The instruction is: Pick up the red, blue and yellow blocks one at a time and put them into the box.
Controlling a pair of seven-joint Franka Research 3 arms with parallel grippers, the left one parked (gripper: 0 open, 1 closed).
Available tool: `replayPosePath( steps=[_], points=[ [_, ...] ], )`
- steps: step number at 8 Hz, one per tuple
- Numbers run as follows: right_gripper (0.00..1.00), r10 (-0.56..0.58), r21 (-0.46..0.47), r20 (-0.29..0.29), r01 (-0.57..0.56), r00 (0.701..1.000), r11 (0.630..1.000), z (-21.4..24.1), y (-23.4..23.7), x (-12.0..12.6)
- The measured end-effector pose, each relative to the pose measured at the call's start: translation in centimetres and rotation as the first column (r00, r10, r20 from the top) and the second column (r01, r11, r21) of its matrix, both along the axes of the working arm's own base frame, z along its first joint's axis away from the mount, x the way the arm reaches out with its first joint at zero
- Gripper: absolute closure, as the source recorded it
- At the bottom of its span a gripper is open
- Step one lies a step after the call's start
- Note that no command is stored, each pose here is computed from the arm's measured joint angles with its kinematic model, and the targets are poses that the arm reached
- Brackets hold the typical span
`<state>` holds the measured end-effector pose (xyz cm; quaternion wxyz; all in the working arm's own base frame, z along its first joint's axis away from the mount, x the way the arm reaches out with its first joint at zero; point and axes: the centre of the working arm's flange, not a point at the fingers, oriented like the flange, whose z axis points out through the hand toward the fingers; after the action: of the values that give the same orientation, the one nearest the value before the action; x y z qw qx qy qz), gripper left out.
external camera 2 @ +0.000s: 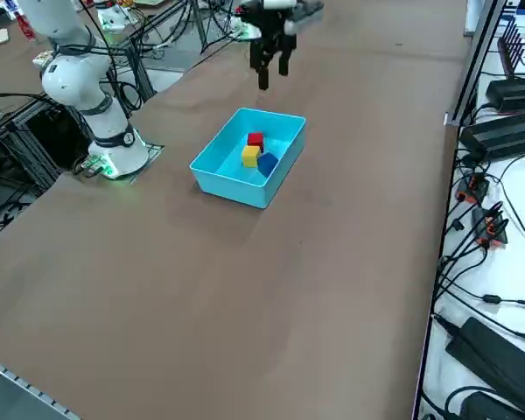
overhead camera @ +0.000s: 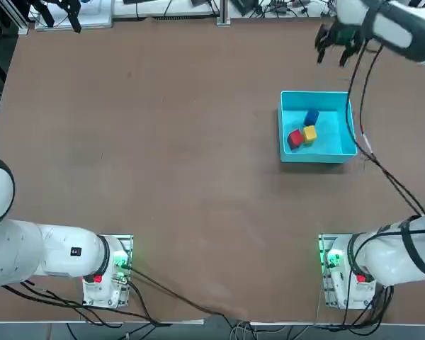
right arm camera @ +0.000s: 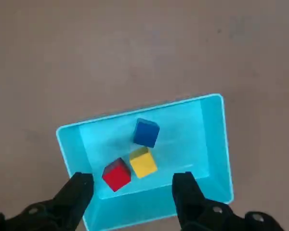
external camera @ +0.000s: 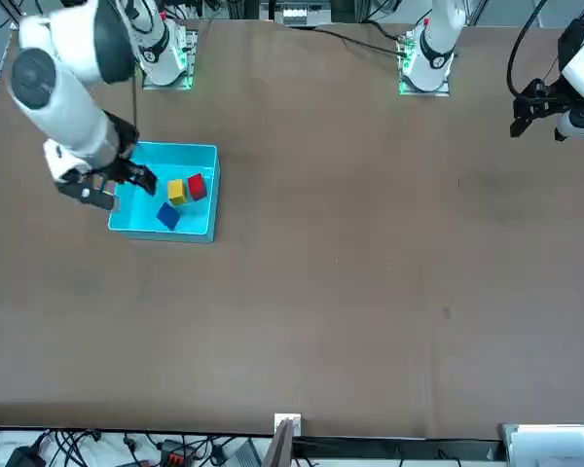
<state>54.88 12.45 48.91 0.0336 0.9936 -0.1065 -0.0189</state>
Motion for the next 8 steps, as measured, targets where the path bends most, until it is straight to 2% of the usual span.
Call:
replayPosePath(
  steps=[4, 8],
  points=[
    [0.00, 0.171, 0.013, 0.079, -0.172, 0.982, 0.985, 5.2, -5.1, 2.3],
    [0.00, 0.140, 0.044, 0.133, -0.147, 0.981, 0.988, 8.4, -8.9, 3.1]
  ],
)
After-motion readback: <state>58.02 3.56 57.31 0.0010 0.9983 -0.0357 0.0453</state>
